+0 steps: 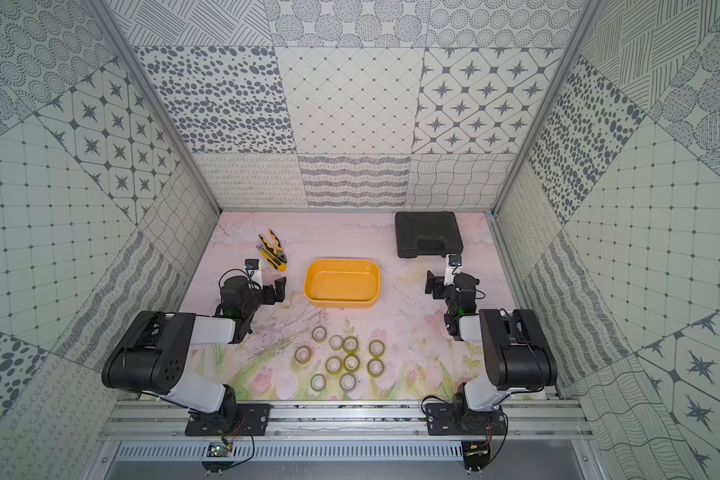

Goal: Put the transparent tape into the storage box
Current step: Pick up the tape at the center of the board.

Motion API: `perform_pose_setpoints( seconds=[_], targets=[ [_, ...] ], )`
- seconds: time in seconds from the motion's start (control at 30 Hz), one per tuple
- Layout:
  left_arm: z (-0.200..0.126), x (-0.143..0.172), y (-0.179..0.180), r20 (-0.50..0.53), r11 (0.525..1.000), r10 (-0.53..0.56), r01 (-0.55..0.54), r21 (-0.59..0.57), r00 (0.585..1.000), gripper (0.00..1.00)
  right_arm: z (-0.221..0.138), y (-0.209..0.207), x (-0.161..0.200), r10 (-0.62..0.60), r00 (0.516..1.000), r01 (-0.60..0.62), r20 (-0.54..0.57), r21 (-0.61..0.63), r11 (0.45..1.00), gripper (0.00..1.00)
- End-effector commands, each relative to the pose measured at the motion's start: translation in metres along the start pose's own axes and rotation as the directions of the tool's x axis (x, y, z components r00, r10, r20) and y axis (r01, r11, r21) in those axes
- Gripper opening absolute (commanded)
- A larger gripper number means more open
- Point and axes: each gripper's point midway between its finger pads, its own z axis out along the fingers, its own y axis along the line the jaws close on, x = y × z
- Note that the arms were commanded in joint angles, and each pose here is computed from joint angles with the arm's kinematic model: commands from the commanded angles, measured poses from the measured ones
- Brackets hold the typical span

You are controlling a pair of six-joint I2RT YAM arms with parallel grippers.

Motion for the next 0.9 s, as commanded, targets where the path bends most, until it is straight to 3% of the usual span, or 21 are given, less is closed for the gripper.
perform_pose_setpoints(
  seconds=[0.0, 0.87],
  targets=[
    [-0.0004, -0.0042, -0.0032, 0.015, 1.0, 0.013, -0.013, 0.023, 1.0, 0.99, 0.0008, 0.0023, -0.0188, 0.001, 0.999, 0.0, 0.055, -0.01, 1.0, 0.97],
    [-0.0006, -0.0054, -0.0024, 0.019, 1.0, 0.012, -0.012, 0.018, 1.0, 0.99, 0.0004, 0.0, -0.0181, 0.004, 0.998, -0.004, 0.055, 0.003, 1.0, 0.97]
  ],
)
